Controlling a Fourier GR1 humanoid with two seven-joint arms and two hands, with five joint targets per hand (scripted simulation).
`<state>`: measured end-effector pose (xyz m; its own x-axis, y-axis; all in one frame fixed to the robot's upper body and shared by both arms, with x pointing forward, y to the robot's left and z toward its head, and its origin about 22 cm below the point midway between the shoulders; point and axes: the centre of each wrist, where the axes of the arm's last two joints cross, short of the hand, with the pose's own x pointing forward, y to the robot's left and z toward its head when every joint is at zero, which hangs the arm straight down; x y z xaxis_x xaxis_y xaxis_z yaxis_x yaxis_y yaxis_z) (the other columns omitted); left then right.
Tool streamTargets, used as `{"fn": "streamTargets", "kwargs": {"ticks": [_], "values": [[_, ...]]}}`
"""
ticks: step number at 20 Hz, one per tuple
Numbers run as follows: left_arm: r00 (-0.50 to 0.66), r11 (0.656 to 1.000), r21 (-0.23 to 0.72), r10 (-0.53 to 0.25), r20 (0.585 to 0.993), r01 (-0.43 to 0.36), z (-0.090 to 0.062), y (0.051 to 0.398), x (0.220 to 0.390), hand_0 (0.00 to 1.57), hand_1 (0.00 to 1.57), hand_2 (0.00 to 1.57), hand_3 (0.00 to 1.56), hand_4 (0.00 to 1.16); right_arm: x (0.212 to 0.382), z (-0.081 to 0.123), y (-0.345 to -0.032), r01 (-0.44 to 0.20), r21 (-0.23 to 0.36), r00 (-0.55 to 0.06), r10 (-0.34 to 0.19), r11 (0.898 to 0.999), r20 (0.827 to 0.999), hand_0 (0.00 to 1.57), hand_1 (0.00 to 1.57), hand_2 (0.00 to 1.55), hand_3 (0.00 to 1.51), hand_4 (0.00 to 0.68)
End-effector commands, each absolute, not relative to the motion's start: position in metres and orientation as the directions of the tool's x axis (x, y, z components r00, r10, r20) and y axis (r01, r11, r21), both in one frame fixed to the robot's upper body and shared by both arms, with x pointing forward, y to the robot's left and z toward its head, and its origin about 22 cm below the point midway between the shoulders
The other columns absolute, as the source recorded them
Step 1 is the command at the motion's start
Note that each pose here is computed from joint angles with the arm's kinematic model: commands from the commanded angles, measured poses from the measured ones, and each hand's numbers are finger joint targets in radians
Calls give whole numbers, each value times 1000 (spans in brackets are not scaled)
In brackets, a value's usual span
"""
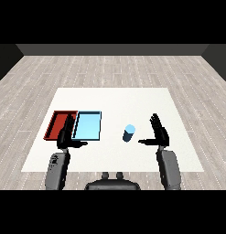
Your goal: Pick the blue can and put it in the blue box
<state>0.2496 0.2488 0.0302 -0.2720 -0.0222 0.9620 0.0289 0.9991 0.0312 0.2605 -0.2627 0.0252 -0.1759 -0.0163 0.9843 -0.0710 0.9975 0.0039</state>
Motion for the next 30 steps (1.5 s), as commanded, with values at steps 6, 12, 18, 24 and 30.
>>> {"fn": "streamTargets", "kwargs": {"ticks": [6, 12, 18, 24, 30], "values": [[-448, 998, -24, 49, 892, 61, 31, 262, 244, 0, 0, 0, 0, 0, 264, 15, -292, -128, 85, -270, -117, 988, 956, 0, 0, 0, 0, 0], [-432, 998, -23, 45, 901, 57, 31, 275, 253, 0, 0, 0, 0, 0, 263, 18, -266, -159, 92, -266, -132, 983, 955, 0, 0, 0, 0, 0], [-467, 998, -35, 56, 882, 53, 20, 268, 244, 0, 0, 0, 0, 0, 279, 26, -274, -187, 122, -240, -165, 975, 957, 0, 0, 0, 0, 0], [-456, 998, -43, 63, 888, 56, 34, 255, 245, 0, 0, 0, 0, 0, 290, 27, -235, -181, 162, -214, -199, 970, 956, 0, 0, 0, 0, 0], [-475, 998, -50, 60, 878, 33, 32, 269, 253, 0, 0, 0, 0, 0, 282, 14, -224, -147, 233, -179, -257, 961, 950, 0, 0, 0, 0, 0]]}}
